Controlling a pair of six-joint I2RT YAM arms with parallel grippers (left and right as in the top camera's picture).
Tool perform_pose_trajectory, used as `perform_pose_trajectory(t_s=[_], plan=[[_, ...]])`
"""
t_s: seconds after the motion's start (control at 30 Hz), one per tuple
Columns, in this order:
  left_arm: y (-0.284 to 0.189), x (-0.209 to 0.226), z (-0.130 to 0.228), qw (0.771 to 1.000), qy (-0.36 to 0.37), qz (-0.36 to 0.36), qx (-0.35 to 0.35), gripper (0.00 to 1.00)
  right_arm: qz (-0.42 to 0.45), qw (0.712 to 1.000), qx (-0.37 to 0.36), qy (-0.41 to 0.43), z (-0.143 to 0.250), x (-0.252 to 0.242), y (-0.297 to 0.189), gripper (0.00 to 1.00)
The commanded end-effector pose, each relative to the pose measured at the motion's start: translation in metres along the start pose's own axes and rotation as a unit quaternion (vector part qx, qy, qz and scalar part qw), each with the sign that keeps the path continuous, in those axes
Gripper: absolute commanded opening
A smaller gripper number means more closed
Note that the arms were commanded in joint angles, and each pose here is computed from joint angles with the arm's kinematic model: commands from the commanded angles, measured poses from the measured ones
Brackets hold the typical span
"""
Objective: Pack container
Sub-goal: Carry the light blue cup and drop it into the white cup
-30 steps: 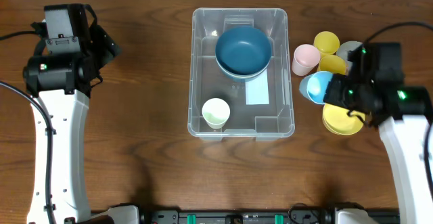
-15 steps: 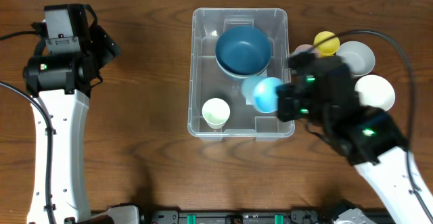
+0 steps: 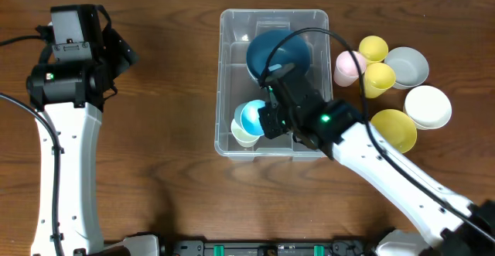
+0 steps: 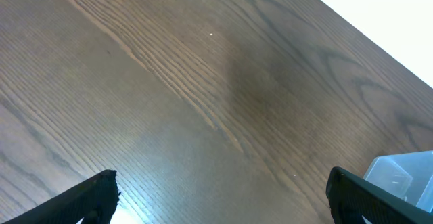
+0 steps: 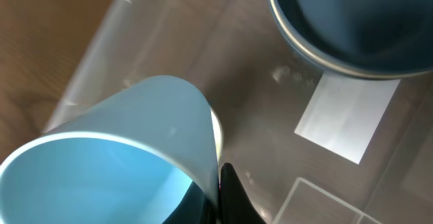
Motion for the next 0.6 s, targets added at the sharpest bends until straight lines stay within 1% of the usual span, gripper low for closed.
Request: perform_pose_trajectory(t_s=[0.0,0.4,0.43,0.47,0.5,0.53,0.57], plan=[[-0.004,0.002,-0.005,1.0,0.001,-0.003,-0.008,0.98,0.01,1.0,0.005,-0.008,0.0,-0.001,0.009,0.01],[-0.004,0.002,-0.005,1.0,0.001,-0.003,-0.008,0.98,0.015,1.0,0.016,-0.008,0.003,-0.002,0.022,0.01],[-0.004,0.002,-0.005,1.0,0.001,-0.003,-0.008,0.98,0.015,1.0,0.016,-0.008,0.003,-0.002,0.022,0.06],[-0.004,0.002,-0.005,1.0,0.001,-0.003,-0.008,0.98,0.014,1.0,0.015,-0.008,0.003,-0.002,0.022,0.24],[-0.004,0.002,-0.005,1.0,0.001,-0.003,-0.008,0.98,0.014,1.0,0.015,-0.008,0.002,-0.002,0.022,0.39],[-0.004,0.002,-0.005,1.0,0.001,-0.003,-0.008,0.98,0.013,1.0,0.014,-0.008,0.002,-0.001,0.022,0.44],[-0.004,0.002,-0.005,1.0,0.001,-0.003,-0.008,0.98,0.012,1.0,0.012,-0.008,0.001,-0.001,0.022,0.47]])
Point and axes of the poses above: each gripper's point midway between its finger pads, its own y axis out along the fingers, its own x axis along the line the jaws close on, z = x × y, the point moved 2 cm from there along -y, back along the fingers, and after that the axes turned 9 degrees about y, right-handed, at the moved point
